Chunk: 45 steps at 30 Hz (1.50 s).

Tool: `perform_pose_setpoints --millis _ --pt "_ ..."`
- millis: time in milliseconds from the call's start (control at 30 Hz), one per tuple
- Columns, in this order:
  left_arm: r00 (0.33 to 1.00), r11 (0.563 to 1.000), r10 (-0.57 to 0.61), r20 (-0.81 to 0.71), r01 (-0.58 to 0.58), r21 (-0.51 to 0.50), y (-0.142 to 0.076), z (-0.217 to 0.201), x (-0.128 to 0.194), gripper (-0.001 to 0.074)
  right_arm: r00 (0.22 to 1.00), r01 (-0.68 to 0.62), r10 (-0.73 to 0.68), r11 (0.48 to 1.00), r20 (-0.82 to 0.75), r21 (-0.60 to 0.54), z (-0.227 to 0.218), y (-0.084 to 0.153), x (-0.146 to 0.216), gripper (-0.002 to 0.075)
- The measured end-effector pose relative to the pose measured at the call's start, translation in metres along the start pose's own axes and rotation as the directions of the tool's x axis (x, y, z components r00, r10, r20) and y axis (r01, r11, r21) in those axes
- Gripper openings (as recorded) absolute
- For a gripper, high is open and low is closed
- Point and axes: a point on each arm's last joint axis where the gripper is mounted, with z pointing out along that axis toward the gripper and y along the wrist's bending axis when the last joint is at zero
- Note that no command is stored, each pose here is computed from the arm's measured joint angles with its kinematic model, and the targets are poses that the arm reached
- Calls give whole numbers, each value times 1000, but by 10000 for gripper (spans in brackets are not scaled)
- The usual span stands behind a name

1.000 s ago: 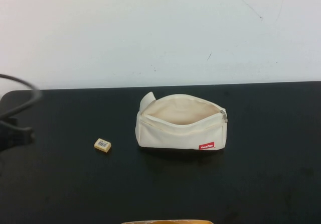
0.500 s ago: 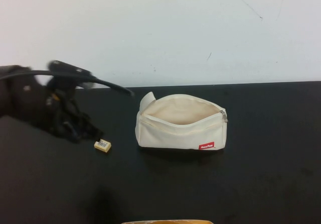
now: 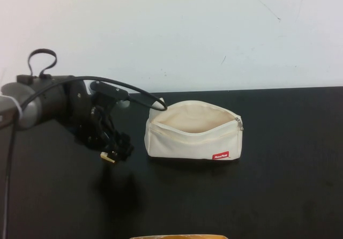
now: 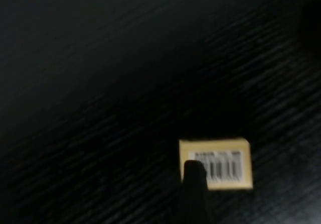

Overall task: Put eraser into pencil case
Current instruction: Pick up the eraser from the table

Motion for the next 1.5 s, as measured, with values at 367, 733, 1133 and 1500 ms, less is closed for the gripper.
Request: perform_pose_setpoints --millis 367,733,1133,1500 --pt "999 1000 11 -42 -11 -2 4 25 0 523 1000 0 0 1000 0 0 0 0 0 -1" --pt "998 1000 8 -55 -8 2 4 29 2 521 1000 0 0 1000 0 0 0 0 0 -1" --pt "997 999 33 -71 -34 -11 5 29 3 118 1000 0 0 1000 0 0 0 0 0 -1" --pt "1000 999 25 11 -25 -22 3 -69 -41 94 1000 0 0 1000 0 0 0 0 0 -1"
